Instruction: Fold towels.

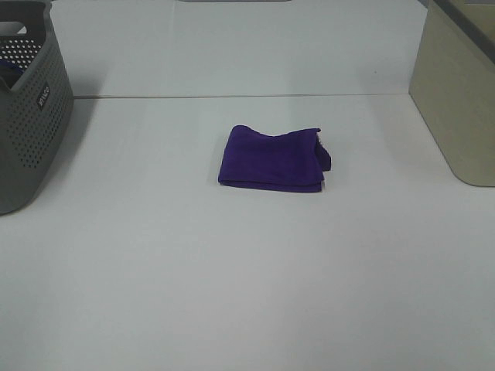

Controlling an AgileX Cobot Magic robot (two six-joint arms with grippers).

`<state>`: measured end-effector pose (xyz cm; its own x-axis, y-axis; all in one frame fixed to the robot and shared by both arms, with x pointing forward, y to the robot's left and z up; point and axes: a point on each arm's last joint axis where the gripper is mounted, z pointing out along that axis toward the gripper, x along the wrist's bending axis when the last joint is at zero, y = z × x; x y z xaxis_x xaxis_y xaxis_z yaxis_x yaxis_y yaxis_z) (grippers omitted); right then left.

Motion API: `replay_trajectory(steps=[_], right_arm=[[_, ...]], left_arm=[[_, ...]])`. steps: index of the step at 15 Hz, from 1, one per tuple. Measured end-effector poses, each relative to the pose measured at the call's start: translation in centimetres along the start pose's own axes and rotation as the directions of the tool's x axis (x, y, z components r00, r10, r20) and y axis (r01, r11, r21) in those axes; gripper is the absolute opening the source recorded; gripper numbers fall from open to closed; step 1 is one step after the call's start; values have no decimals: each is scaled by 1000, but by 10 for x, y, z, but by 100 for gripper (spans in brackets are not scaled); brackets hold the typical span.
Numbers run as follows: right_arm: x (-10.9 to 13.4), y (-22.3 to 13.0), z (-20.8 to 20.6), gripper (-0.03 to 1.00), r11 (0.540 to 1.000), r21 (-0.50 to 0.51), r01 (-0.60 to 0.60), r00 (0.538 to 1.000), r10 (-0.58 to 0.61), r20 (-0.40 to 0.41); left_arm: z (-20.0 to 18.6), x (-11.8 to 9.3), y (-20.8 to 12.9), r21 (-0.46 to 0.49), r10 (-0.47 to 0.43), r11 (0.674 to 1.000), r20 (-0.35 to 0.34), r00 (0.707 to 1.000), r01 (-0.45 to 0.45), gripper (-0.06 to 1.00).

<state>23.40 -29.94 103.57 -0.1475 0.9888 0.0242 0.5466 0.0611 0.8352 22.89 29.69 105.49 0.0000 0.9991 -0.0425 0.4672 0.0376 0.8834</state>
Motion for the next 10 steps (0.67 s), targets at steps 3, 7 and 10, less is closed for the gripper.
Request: replay_trajectory(steps=[3, 7, 10], right_arm=[[0, 1, 1, 85, 1000, -16, 14, 1000, -14, 0], [0, 1, 1, 85, 1000, -17, 15, 1000, -15, 0], [0, 1, 1, 85, 1000, -17, 15, 1000, -15, 0]], left_arm=[[0, 0, 0, -6, -6, 1000, 1, 1000, 6, 75], [0, 0, 0, -6, -7, 1000, 1, 1000, 7, 75], [0, 0, 0, -6, -1, 1000, 16, 1000, 1, 75]])
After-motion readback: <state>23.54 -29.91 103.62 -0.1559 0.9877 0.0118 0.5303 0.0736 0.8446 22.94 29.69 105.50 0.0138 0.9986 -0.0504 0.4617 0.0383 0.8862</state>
